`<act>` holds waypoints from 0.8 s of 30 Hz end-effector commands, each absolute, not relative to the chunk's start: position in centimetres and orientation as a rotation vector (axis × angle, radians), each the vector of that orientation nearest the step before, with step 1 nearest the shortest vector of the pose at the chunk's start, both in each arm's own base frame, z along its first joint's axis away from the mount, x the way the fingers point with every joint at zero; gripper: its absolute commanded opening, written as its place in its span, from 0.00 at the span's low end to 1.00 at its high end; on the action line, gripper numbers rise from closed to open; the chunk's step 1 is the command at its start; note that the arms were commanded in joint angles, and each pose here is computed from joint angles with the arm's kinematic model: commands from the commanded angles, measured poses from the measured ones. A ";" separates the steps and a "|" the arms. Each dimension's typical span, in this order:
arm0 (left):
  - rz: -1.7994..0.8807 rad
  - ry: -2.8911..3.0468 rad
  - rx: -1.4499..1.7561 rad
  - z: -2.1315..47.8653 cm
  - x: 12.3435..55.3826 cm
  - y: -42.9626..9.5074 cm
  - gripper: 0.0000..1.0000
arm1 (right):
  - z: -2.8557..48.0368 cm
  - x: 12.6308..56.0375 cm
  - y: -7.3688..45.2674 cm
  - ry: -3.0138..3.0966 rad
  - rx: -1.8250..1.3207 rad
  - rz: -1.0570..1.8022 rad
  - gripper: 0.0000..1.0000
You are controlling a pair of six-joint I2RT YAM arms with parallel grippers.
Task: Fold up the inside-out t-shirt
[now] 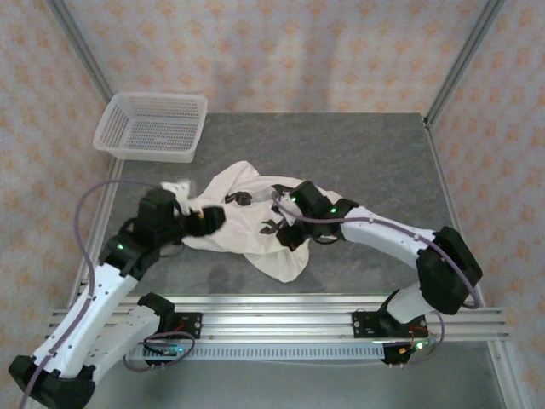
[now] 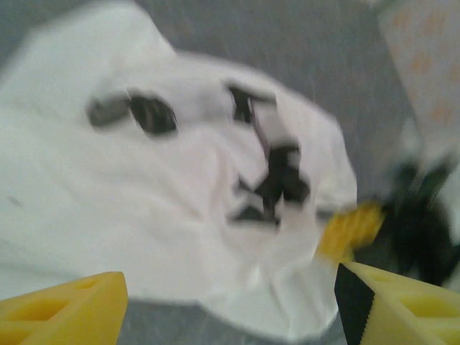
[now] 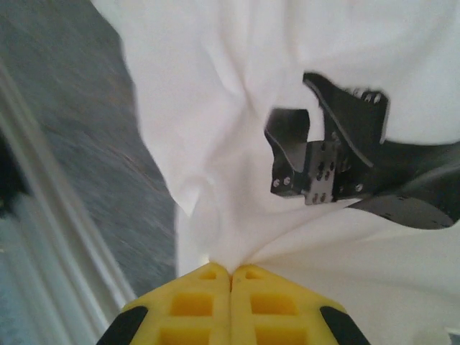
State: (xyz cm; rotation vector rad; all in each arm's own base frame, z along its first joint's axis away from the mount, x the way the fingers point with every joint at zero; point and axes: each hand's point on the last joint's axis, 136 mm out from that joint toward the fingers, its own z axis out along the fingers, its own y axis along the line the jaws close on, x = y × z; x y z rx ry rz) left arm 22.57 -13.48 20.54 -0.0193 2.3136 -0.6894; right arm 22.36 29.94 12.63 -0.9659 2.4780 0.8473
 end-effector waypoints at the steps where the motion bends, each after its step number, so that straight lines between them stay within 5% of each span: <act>1: -0.620 2.253 0.171 19.5 22.1 -15.9 0.81 | 15.4 22.8 30.3 2.516 -0.874 1.031 0.00; 6: -0.311 2.289 0.454 14.5 22.1 -18.6 0.98 | 15.9 24.1 29.4 2.571 -0.825 1.044 0.00; 16: 0.193 2.212 0.508 11.7 29.1 -21.9 1.00 | 17.8 23.3 30.1 2.550 -0.869 1.139 0.00; 20: 0.152 2.247 0.437 11.2 31.3 -22.5 0.97 | 17.9 23.6 29.7 2.551 -0.840 1.138 0.00; 21: 0.088 2.263 0.432 11.2 31.5 -22.9 0.87 | 17.7 23.9 29.4 2.562 -0.807 1.137 0.00; 24: -0.297 2.319 0.536 11.8 30.2 -26.3 0.00 | 16.1 26.6 27.3 2.614 -0.626 1.008 0.01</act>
